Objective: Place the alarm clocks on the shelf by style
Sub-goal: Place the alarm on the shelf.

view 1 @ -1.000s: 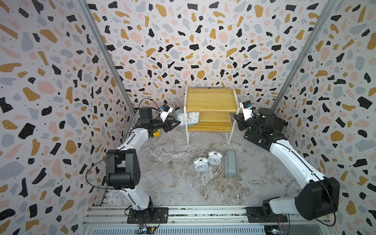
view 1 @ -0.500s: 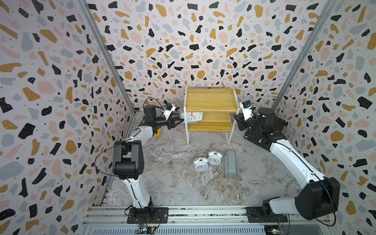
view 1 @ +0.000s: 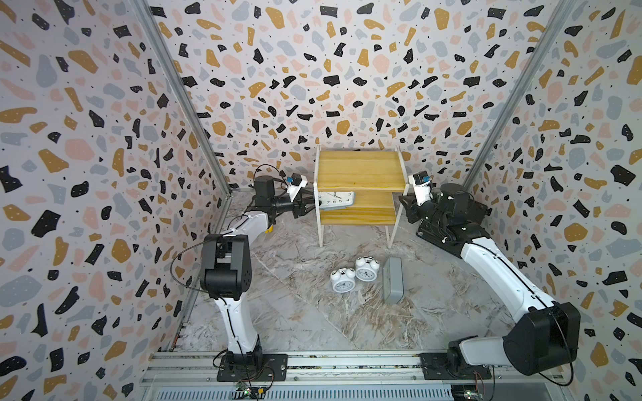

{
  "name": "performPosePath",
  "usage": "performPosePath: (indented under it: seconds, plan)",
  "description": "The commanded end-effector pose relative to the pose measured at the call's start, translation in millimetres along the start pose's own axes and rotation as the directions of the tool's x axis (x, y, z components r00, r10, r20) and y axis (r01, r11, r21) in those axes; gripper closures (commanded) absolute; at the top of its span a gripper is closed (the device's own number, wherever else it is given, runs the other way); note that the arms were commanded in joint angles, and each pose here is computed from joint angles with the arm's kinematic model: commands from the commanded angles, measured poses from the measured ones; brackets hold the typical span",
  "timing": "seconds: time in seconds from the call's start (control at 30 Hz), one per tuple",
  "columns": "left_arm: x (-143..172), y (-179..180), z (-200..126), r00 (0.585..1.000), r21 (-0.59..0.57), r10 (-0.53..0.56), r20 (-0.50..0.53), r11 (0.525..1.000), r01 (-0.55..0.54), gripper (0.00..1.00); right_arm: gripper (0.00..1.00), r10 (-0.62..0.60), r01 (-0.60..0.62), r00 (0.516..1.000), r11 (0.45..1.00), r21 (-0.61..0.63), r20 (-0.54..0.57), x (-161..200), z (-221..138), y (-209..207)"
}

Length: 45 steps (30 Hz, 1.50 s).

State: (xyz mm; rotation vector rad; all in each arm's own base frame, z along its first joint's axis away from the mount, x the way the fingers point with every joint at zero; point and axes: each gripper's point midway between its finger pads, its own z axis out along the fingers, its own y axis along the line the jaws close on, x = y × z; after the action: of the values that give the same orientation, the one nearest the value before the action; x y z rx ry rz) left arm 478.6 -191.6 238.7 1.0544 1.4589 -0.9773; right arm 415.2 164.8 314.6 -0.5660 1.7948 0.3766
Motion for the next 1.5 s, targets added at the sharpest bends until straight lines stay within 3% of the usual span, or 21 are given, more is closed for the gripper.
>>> performPosePath:
  seconds: [0.0,0.77,1.3,1.47]
  plan:
    - [-24.5,-6.0,3.5,0.995,0.045,0.087,0.043,0.995,-0.089,0.92,0.82,-0.015,0.015,1.000,1.000,-0.023,0.021,-14.2,-2.4,5.1]
    - [-1.0,-12.0,21.6,0.998,0.099,0.054,-0.020,0.994,-0.051,0.86,0.81,-0.024,0.024,0.999,0.999,-0.023,0.026,-16.4,-2.8,4.9]
    - [9.6,-8.0,21.7,0.996,0.071,0.069,-0.056,0.995,-0.065,0.41,0.80,-0.016,0.015,1.000,1.000,-0.026,-0.007,-7.9,-0.7,5.0]
    - [13.8,-6.0,20.7,0.994,0.047,0.080,-0.080,0.996,-0.076,0.34,0.79,-0.016,0.015,1.000,1.000,-0.027,-0.009,-7.3,-0.7,5.3]
